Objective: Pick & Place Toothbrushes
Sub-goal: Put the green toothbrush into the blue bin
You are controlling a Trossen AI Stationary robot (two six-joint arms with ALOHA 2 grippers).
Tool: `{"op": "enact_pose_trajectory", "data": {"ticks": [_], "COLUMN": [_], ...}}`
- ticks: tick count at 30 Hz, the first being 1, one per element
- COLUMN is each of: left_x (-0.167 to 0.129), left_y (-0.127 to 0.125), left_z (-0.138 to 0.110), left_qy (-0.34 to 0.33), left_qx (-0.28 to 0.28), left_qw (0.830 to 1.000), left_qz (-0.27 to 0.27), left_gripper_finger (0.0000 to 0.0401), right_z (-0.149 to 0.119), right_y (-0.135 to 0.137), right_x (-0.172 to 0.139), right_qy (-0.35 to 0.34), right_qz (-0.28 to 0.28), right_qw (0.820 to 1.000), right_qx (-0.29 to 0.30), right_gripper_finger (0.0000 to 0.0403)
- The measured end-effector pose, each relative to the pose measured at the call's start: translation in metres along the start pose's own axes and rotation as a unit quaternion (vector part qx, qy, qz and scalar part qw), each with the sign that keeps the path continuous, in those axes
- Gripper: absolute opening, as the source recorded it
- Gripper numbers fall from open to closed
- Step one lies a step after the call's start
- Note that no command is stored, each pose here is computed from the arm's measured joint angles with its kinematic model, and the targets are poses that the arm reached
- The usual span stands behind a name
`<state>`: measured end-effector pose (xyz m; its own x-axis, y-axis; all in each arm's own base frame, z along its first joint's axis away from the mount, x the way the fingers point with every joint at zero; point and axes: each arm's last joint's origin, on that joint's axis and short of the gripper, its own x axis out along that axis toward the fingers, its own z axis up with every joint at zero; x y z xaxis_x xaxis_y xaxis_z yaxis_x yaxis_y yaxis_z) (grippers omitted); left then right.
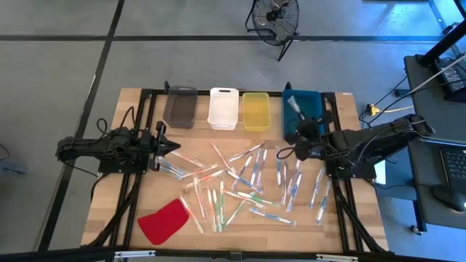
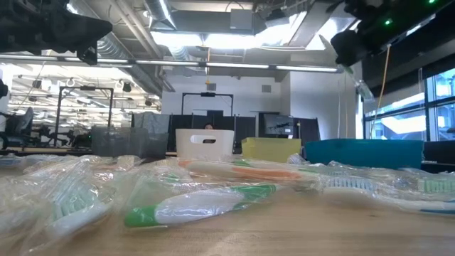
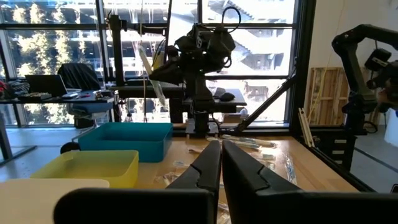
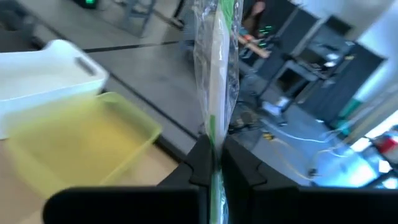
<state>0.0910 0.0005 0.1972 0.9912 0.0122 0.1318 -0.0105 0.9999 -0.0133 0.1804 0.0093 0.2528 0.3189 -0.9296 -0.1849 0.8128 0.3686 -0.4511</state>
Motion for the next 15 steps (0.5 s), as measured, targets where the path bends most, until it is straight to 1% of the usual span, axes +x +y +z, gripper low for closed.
{"op": "enact_pose_trajectory", "data": {"ticks": [4, 6, 12, 15], "left_x": [0.000, 0.000, 0.000, 0.000], "left_y": [0.000, 0.000, 0.000, 0.000], "left_z": [0.000, 0.000, 0.000, 0.000], "left_qy": [0.000, 0.000, 0.000, 0.000], "left_qx": [0.000, 0.000, 0.000, 0.000], "left_qw": [1.000, 1.000, 1.000, 1.000], "left_qz": [0.000, 0.000, 0.000, 0.000], "left_gripper_finger": [0.0012, 0.0012, 0.0012, 0.0012], "right_z": [0.000, -0.001, -0.005, -0.007], "right_y": [-0.005, -0.008, -0.018, -0.022], "right_x": [0.014, 0.023, 0.048, 0.058], "right_qy": [0.019, 0.039, 0.113, 0.149], "right_qz": [-0.036, -0.043, -0.035, -0.017], "right_qw": [0.999, 0.998, 0.993, 0.988], "right_qx": [0.007, 0.013, 0.029, 0.046], "right_gripper_finger": [0.0024, 0.0024, 0.0020, 0.0023]}}
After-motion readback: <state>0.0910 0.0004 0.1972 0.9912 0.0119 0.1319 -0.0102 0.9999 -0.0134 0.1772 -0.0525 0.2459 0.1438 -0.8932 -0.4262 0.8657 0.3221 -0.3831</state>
